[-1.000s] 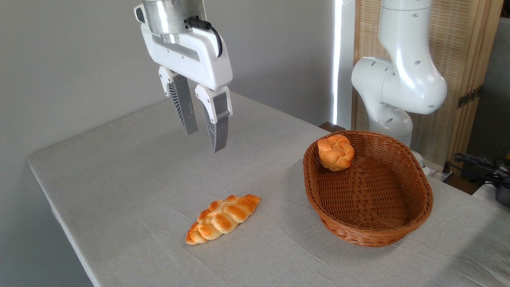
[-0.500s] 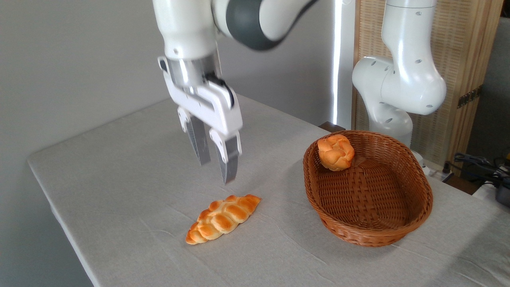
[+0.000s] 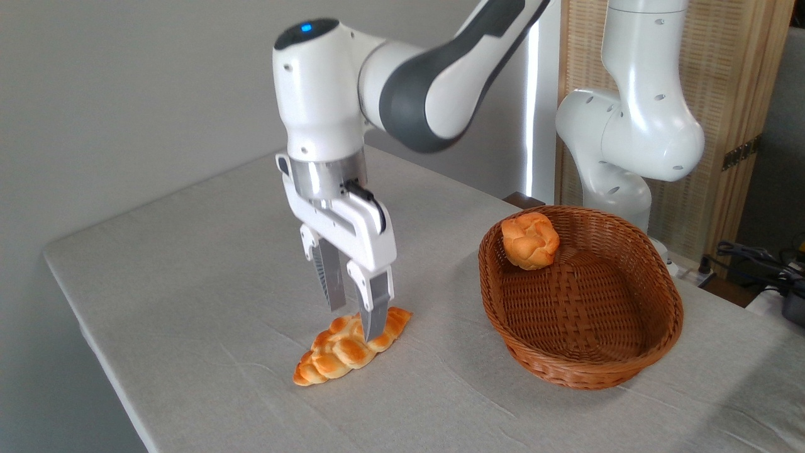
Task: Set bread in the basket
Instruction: 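Lower the open gripper over the braided bread roll, then close the gripper on the middle of the braided roll, then lift the braided roll and carry it over the wicker basket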
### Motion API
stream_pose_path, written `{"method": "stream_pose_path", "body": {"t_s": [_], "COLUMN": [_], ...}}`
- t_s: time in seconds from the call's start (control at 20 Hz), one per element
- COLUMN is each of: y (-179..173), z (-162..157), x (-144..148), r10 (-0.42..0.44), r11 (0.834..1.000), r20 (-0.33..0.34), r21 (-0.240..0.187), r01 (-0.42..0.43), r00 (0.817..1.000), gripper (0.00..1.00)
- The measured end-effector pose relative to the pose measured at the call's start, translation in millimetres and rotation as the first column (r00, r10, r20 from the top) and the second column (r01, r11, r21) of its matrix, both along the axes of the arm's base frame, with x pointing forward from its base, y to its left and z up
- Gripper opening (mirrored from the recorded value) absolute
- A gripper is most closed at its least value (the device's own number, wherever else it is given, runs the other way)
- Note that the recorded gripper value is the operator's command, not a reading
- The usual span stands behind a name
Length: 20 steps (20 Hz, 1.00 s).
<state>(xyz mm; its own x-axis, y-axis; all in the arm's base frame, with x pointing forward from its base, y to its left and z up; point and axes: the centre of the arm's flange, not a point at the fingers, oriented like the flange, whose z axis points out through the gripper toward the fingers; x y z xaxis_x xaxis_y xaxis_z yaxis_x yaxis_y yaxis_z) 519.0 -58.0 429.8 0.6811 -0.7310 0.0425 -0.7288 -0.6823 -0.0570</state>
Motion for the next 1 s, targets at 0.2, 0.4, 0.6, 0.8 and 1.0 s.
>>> {"method": "stream_pose_path", "body": {"t_s": [0.2, 0.4, 0.6, 0.8, 1.0], "y": [-1.0, -1.0, -2.5, -3.9, 4.7], "z": [-41.9, -39.8, -39.2, -37.2, 16.9], "x": [5.8, 5.7, 5.9, 6.8, 10.9], "r10": [-0.003, -0.005, -0.009, -0.011, 0.011], "r11": [1.0, 1.0, 1.0, 1.0, 1.0], "r20": [0.029, 0.032, 0.034, 0.039, 0.056], "r21": [-0.005, -0.005, -0.005, -0.005, -0.014], "r01": [0.003, 0.005, 0.009, 0.012, -0.01], "r00": [1.0, 0.999, 0.999, 0.999, 0.998], "gripper": [0.34, 0.28, 0.28, 0.29, 0.31]}}
